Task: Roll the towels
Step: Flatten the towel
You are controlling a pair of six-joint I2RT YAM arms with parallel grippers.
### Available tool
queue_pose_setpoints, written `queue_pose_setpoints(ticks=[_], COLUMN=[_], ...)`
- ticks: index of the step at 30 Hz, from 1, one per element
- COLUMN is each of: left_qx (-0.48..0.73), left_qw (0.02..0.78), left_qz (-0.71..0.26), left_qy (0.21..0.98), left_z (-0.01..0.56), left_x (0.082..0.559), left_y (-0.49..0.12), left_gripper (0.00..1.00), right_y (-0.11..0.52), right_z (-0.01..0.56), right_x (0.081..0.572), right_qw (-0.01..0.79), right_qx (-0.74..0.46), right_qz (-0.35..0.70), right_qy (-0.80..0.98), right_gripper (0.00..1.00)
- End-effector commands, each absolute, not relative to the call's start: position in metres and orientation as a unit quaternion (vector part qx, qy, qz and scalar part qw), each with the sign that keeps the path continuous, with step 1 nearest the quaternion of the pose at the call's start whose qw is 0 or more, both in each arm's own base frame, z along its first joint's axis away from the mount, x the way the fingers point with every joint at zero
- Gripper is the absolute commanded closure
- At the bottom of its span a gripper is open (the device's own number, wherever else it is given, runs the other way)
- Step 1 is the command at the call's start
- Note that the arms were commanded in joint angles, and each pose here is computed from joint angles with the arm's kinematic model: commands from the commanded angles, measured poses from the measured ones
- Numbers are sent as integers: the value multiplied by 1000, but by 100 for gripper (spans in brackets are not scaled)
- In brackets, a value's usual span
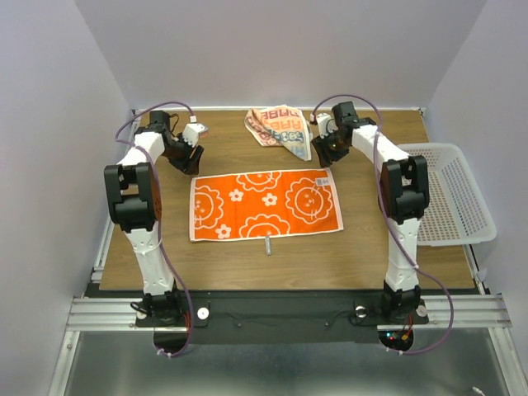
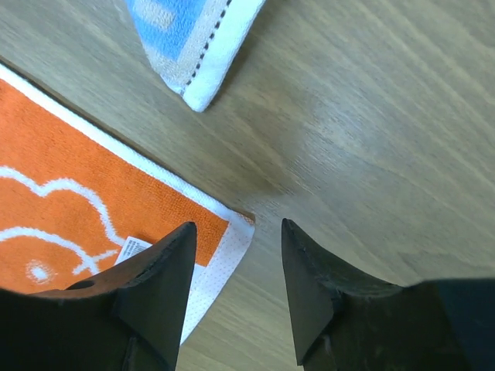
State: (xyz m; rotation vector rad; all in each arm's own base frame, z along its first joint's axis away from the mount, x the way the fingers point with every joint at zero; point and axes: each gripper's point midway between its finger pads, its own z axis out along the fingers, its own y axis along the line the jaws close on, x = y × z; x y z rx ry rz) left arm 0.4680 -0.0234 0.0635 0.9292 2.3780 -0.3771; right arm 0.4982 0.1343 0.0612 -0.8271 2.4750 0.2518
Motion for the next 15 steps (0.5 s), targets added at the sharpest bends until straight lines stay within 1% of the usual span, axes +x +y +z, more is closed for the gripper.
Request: queue_pose_setpoints(ticks=[1, 9, 15], left_qx=[353, 346, 335], left_qw=[272, 271, 265], left_qz=[-139, -135, -139], left_qy=[884, 888, 893], left_z=[67, 61, 53], left_x=[469, 469, 471], left_y=[-19, -18, -18], left_gripper=[37, 37, 37], right_y=[133, 133, 133], right_z=[69, 52, 34], right_x=[501, 488, 479], right_qw=[253, 222, 197], right_qx=[-331, -342, -341], right_qz=[104, 116, 129], right_qy=[903, 906, 910], right_gripper=[47, 48, 53])
